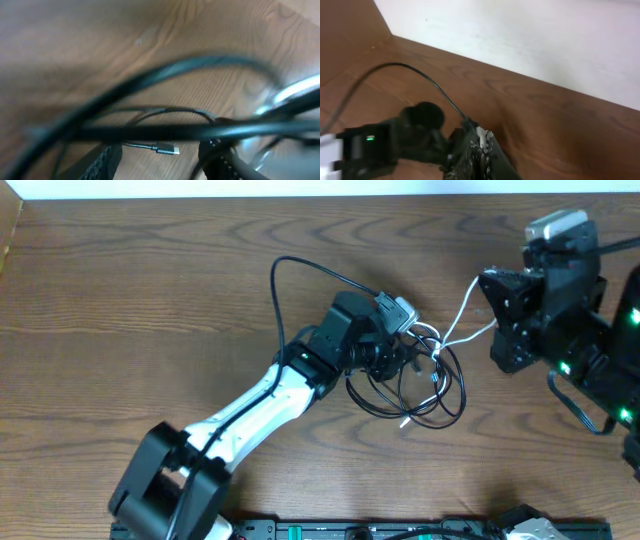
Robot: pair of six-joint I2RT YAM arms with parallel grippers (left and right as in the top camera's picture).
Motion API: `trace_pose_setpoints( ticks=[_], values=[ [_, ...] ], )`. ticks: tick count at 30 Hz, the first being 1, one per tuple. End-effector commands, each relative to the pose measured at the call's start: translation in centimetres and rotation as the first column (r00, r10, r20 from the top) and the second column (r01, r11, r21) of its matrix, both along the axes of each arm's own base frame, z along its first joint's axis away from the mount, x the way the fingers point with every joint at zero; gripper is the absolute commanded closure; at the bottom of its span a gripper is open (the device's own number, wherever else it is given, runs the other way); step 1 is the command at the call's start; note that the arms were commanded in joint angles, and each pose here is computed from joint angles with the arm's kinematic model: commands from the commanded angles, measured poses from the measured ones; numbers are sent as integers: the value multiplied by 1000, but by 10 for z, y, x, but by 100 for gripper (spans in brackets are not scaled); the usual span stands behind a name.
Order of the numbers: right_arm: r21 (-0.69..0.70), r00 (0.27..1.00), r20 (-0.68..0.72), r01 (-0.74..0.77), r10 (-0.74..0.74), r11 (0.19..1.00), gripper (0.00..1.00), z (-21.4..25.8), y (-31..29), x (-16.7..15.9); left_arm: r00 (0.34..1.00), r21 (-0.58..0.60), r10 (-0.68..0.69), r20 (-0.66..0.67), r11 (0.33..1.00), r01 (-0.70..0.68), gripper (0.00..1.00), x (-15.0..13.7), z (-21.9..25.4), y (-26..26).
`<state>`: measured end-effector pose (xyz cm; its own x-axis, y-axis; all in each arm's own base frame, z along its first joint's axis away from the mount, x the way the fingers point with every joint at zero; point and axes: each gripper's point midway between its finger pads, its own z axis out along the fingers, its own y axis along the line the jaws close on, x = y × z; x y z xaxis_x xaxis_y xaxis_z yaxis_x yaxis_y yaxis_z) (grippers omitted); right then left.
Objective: Untangle cables
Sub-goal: 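Hold cable with left gripper while right gripper pulls white cable up-right, then pull the black cable left with the left gripper, white cable right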
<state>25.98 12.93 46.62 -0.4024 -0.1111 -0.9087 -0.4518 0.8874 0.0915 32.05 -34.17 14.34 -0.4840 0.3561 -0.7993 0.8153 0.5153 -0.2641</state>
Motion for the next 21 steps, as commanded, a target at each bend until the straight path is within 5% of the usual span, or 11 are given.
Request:
trace_pose_setpoints(
  ticks=[1, 5, 9, 14, 21],
  values=[
    [16, 998, 53, -18, 17, 1000, 99, 15, -4, -15, 999, -6, 24, -34, 1000, -25, 44, 4, -7, -6],
    [19, 998, 63, -17, 16, 1000, 99, 18, -6, -19, 999, -4, 14, -40, 1000, -14, 46, 2, -12, -11],
    [14, 998, 57, -10, 9, 1000, 99, 16, -7, -18, 999, -3, 10, -40, 1000, -10, 92, 0, -12, -12],
    [-18, 971, 51, 233, -232, 972, 99, 11, -46, -5, 986, 106, 149, -74, 984, -141, 92, 20, -30, 28],
    [-74, 633, 120, 774, -765, 629, 98, 10, -154, -15, 883, 264, 423, -203, 892, -366, 93, 49, -53, 143]
  ],
)
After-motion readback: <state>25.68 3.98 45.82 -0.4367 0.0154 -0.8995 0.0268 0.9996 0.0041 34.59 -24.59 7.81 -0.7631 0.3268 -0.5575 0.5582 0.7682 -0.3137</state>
